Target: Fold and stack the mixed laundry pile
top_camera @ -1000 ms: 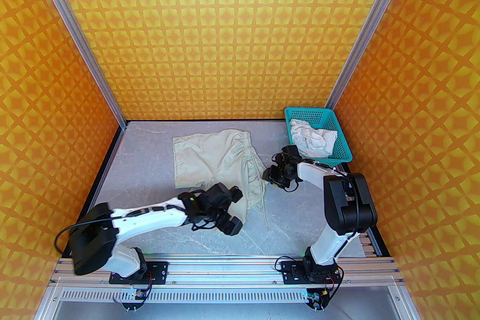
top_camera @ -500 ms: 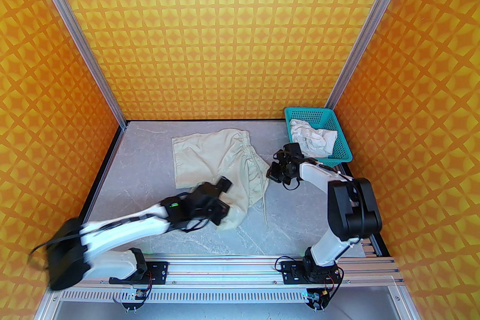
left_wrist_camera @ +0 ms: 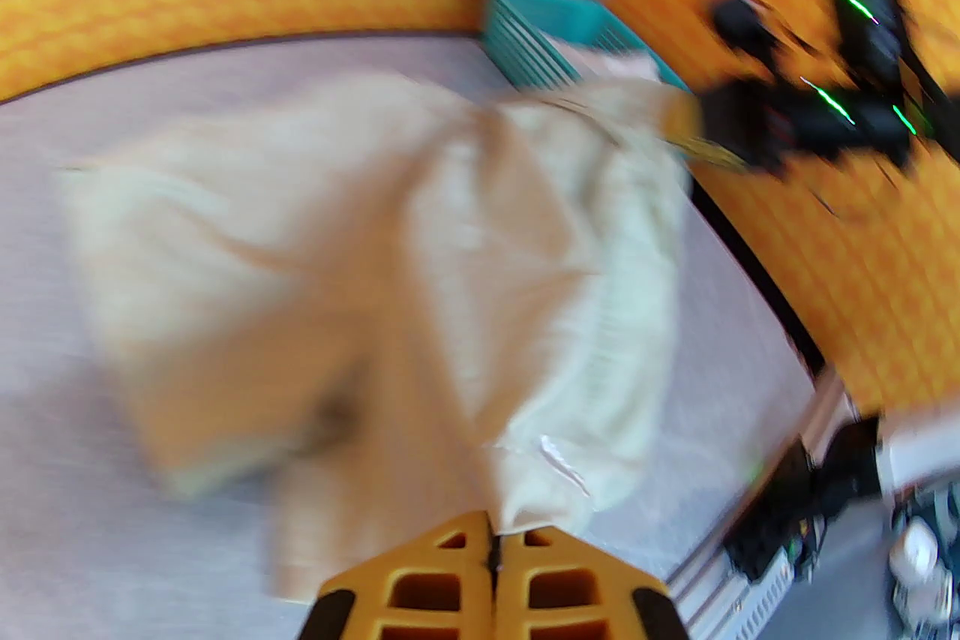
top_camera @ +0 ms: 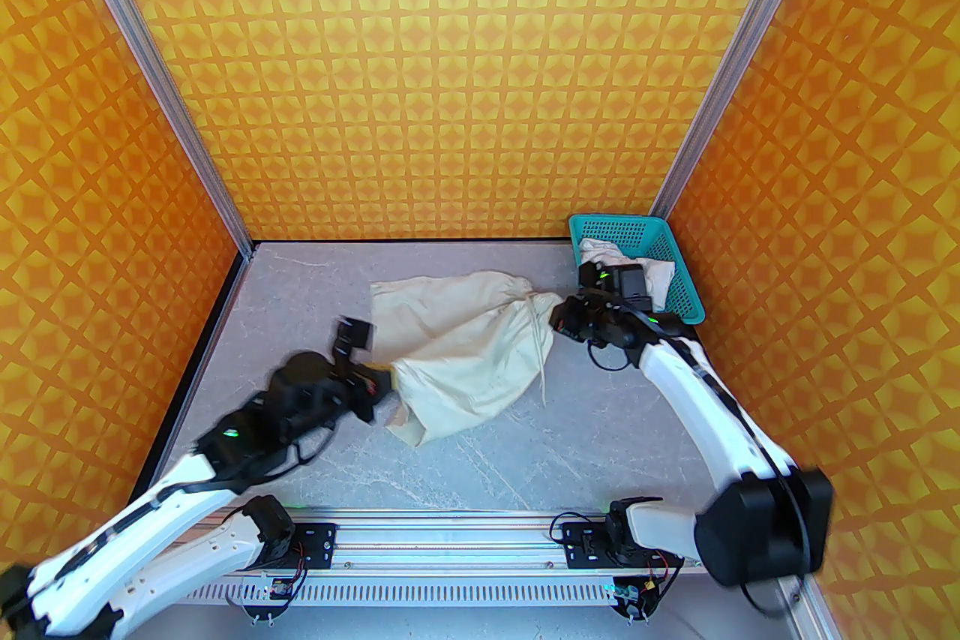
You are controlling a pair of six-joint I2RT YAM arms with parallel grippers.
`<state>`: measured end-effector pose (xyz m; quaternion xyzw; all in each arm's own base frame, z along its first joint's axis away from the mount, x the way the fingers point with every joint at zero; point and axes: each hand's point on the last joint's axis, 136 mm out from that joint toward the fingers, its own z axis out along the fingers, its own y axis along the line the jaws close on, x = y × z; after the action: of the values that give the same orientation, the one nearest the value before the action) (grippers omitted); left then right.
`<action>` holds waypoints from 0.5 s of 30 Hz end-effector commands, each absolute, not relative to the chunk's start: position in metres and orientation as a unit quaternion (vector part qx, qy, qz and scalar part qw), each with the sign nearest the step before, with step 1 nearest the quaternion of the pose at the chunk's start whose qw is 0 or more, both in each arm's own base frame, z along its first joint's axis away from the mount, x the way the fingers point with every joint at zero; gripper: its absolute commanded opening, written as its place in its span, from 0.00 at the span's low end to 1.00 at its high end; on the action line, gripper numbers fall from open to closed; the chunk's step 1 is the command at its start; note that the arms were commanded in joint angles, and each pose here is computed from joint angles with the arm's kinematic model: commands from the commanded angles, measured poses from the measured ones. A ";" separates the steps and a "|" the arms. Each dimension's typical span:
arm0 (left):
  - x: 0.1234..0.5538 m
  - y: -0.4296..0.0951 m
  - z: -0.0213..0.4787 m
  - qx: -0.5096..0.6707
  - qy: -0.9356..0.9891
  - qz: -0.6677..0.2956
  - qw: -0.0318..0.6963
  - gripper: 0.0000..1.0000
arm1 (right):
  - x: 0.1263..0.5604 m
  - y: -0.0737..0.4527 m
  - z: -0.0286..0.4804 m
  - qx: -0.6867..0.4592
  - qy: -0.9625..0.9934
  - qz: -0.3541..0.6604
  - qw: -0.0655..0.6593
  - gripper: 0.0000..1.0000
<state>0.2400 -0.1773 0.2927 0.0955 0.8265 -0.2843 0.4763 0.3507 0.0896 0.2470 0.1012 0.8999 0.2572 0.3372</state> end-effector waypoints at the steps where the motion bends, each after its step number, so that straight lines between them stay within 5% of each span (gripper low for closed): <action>1: 0.269 -0.140 0.328 0.066 0.832 -0.230 0.501 0.00 | 0.360 0.090 0.300 0.112 0.878 0.274 0.375 0.00; 9: 0.412 -0.108 0.444 0.058 0.767 -0.271 0.579 0.00 | 0.462 0.128 0.437 0.077 0.768 0.417 0.479 0.00; 15: 0.441 -0.081 0.555 0.074 0.694 -0.272 0.663 0.00 | 0.477 0.145 0.546 0.003 0.686 0.479 0.548 0.00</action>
<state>0.4717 -0.0826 0.4702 0.0216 0.7619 -0.2576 0.5939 0.5022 0.1370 0.4551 0.0633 0.7625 0.4269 0.4820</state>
